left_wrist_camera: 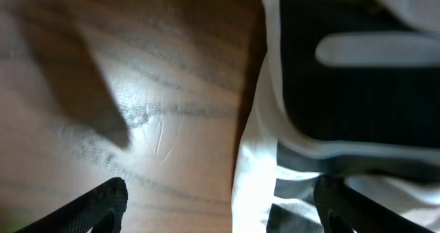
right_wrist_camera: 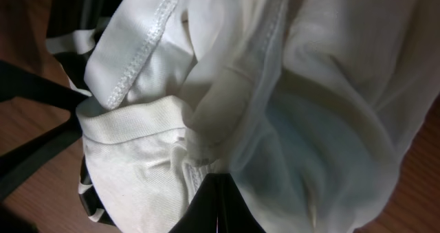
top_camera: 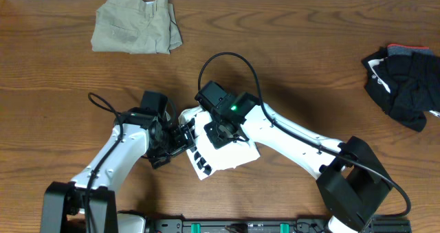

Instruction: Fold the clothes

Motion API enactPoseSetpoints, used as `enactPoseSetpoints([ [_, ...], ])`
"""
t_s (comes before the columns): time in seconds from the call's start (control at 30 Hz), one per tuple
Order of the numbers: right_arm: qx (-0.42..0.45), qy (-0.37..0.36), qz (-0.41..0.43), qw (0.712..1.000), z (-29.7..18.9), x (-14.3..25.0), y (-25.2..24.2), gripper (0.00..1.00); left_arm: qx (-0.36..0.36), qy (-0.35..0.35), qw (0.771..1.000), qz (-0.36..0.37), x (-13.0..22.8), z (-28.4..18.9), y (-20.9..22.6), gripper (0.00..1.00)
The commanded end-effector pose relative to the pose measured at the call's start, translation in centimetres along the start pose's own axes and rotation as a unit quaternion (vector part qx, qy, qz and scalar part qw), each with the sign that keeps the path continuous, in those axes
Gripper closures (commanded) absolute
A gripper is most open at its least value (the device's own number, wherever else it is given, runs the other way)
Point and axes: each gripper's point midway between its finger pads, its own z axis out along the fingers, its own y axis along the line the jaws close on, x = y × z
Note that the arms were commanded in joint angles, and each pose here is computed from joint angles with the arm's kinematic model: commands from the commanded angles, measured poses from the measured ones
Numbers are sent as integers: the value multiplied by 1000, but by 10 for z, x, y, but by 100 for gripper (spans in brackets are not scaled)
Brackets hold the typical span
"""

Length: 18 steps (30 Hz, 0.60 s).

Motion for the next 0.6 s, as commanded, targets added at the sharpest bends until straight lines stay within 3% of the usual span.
enactPoseSetpoints([
  [0.0, -1, -10, 6, 1000, -3, -6, 3, 93, -9, 18, 1000, -12, 3, 10, 5, 12],
  [0.03, -2, -8, 4, 1000, -3, -5, 4, 83, -12, 21, 1000, -13, 4, 11, 6, 12],
  [0.07, -2, -6, 1, 1000, -3, -4, 5, 66, -14, 25, 999, -14, 4, 13, 7, 12],
  [0.1, -1, -5, -4, 1000, -3, -3, 5, 56, -16, 27, 999, -16, 4, 15, 8, 12],
  [0.37, -4, -4, -17, 1000, -2, 0, 13, 53, -17, 28, 999, -16, 3, 17, 8, 12],
  [0.57, -2, 0, -9, 1000, 6, 0, 13, 60, -17, 29, 999, -16, 3, 17, 8, 12],
])
